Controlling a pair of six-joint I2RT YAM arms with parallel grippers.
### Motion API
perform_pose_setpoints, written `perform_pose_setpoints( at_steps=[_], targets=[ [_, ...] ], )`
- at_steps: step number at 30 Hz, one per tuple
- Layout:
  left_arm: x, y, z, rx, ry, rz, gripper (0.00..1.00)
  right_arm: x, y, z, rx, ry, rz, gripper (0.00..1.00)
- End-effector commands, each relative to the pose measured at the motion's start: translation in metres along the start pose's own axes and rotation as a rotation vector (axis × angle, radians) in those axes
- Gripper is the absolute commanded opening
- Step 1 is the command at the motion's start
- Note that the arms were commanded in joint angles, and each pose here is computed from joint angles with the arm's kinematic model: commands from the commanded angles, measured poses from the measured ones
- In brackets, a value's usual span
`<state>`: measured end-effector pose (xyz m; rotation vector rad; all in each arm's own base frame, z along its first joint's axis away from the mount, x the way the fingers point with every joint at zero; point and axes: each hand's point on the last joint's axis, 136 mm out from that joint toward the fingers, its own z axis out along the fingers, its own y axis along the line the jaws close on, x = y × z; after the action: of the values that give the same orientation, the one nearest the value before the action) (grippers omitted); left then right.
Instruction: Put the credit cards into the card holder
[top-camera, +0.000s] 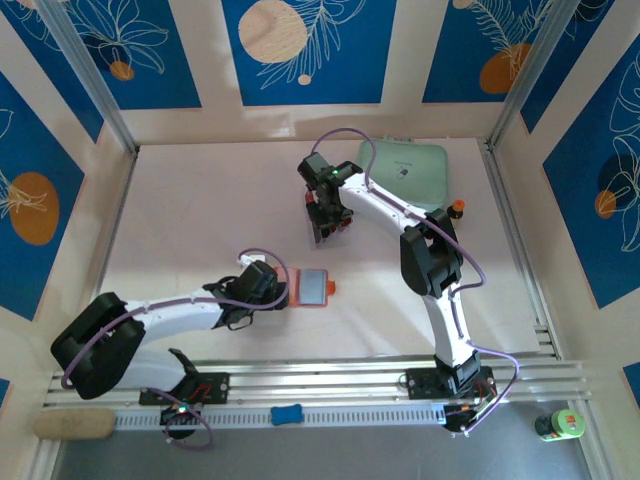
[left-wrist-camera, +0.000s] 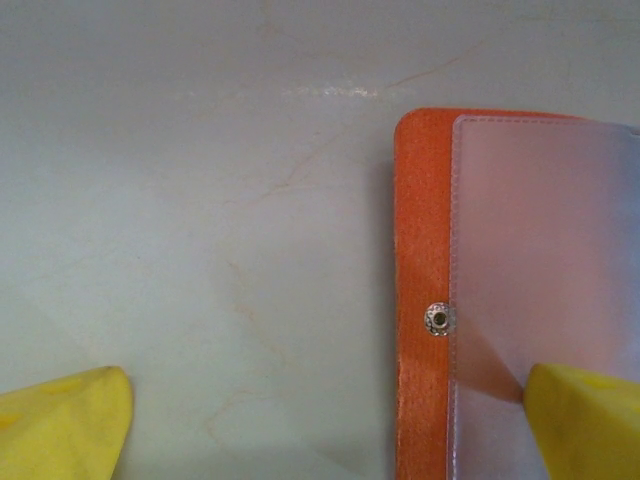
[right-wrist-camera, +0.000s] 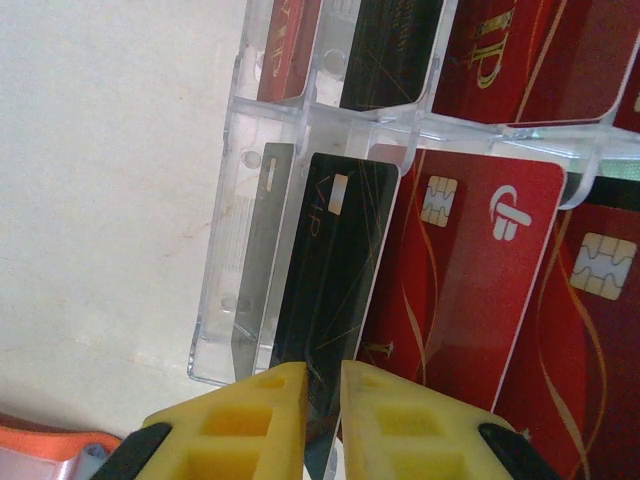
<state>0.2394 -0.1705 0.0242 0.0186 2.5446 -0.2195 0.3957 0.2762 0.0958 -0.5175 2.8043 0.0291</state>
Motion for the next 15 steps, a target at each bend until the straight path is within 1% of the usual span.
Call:
perform_pose_setpoints(
  at_steps=[1, 8, 15],
  targets=[
    [0.0025, 0.0009, 0.0003, 0.015, 0.007, -0.032, 1.0, 0.0066, 0.0103, 0.0069, -0.025, 0.043, -0.017, 0.17],
    [0.003, 0.0007, 0.0005, 0.017, 0.008, -0.033, 1.0, 0.005, 0.0164, 0.0066, -0.043, 0.045, -0.018, 0.16],
    [0.0026, 0.0001, 0.0007, 0.02, 0.005, -0.034, 1.0, 0.0025, 0.0178, 0.0029, -0.03, 0.034, -0.03, 0.16]
  ],
)
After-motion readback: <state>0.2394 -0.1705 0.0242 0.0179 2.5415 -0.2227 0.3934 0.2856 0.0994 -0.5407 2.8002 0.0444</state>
